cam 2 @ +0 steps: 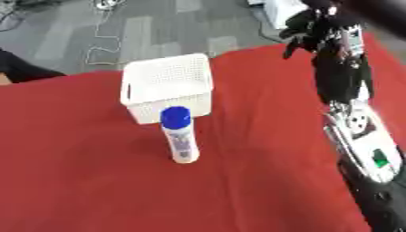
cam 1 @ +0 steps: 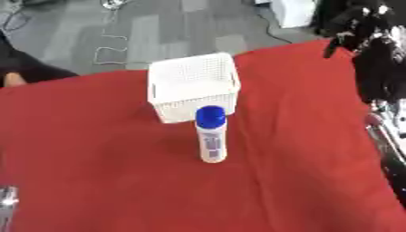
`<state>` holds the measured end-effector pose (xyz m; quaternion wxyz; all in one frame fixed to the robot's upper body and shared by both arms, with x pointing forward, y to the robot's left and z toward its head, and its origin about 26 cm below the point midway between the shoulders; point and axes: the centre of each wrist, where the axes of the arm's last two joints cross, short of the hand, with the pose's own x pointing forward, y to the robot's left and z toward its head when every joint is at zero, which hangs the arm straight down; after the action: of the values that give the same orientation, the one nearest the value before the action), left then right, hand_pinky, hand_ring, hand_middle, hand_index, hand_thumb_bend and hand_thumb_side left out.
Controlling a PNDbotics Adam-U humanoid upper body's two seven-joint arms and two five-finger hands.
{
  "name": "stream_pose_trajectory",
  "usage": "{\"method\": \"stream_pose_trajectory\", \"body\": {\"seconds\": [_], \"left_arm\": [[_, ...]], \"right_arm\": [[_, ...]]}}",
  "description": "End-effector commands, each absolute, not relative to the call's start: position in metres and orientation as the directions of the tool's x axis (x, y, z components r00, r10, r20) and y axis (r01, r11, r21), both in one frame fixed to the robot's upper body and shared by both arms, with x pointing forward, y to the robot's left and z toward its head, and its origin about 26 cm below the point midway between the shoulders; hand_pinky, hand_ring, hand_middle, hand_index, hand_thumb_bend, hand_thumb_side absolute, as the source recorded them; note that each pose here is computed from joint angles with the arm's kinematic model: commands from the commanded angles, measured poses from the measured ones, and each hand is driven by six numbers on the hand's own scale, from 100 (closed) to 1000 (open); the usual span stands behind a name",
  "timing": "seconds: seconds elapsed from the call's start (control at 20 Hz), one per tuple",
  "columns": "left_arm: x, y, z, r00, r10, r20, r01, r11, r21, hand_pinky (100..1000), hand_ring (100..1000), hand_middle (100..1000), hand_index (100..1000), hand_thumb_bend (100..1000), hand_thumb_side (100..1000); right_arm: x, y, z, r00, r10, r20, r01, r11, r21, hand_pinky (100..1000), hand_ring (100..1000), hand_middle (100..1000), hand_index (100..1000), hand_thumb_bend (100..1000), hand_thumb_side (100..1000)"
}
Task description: Pick up objects on the table and place them in the box.
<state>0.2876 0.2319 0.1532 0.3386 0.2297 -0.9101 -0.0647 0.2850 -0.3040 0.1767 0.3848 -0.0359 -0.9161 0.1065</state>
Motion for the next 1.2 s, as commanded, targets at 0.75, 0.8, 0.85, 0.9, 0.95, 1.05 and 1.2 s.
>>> {"method": "stream_pose_trajectory", "body": {"seconds": [0.75, 0.8, 0.85, 0.9, 0.95, 1.05, 1.2], "left_arm": [[0.287, 0.236, 0.163, -0.682, -0.474, 0.557, -0.393, 0.88, 0.268, 680, 653, 751, 840, 465, 1000], [0.287, 0.236, 0.163, -0.681, -0.475, 0.558, -0.392, 0.88, 0.269, 680, 653, 751, 840, 465, 1000], [0.287, 0.237, 0.162, -0.68, -0.475, 0.558, -0.392, 0.879, 0.271, 679, 653, 751, 840, 464, 1000], [0.286, 0.237, 0.162, -0.679, -0.476, 0.559, -0.392, 0.879, 0.272, 679, 653, 751, 840, 464, 1000], [0.286, 0.237, 0.162, -0.679, -0.476, 0.559, -0.391, 0.879, 0.273, 679, 653, 751, 840, 464, 1000], [0.286, 0.237, 0.161, -0.678, -0.476, 0.56, -0.39, 0.879, 0.275, 679, 652, 751, 840, 463, 1000], [0.286, 0.237, 0.161, -0.677, -0.476, 0.561, -0.386, 0.879, 0.28, 678, 652, 751, 840, 463, 1000]], "right_arm": [[0.297, -0.326, 0.184, -0.686, 0.33, 0.648, 0.039, 0.907, -0.42, 416, 589, 603, 828, 538, 1000], [0.3, -0.33, 0.185, -0.69, 0.368, 0.623, 0.044, 0.881, -0.471, 419, 590, 604, 827, 550, 1000], [0.303, -0.333, 0.186, -0.691, 0.406, 0.597, 0.046, 0.85, -0.524, 446, 602, 617, 826, 621, 1000], [0.306, -0.337, 0.186, -0.69, 0.446, 0.57, 0.046, 0.813, -0.581, 443, 601, 616, 826, 616, 1000], [0.309, -0.34, 0.185, -0.689, 0.476, 0.547, 0.045, 0.781, -0.623, 461, 610, 627, 826, 662, 1000], [0.317, -0.345, 0.184, -0.68, 0.535, 0.501, 0.038, 0.708, -0.705, 470, 615, 641, 826, 677, 1000], [0.327, -0.354, 0.181, -0.668, 0.605, 0.434, 0.033, 0.606, -0.795, 521, 628, 671, 821, 709, 1000]]}}
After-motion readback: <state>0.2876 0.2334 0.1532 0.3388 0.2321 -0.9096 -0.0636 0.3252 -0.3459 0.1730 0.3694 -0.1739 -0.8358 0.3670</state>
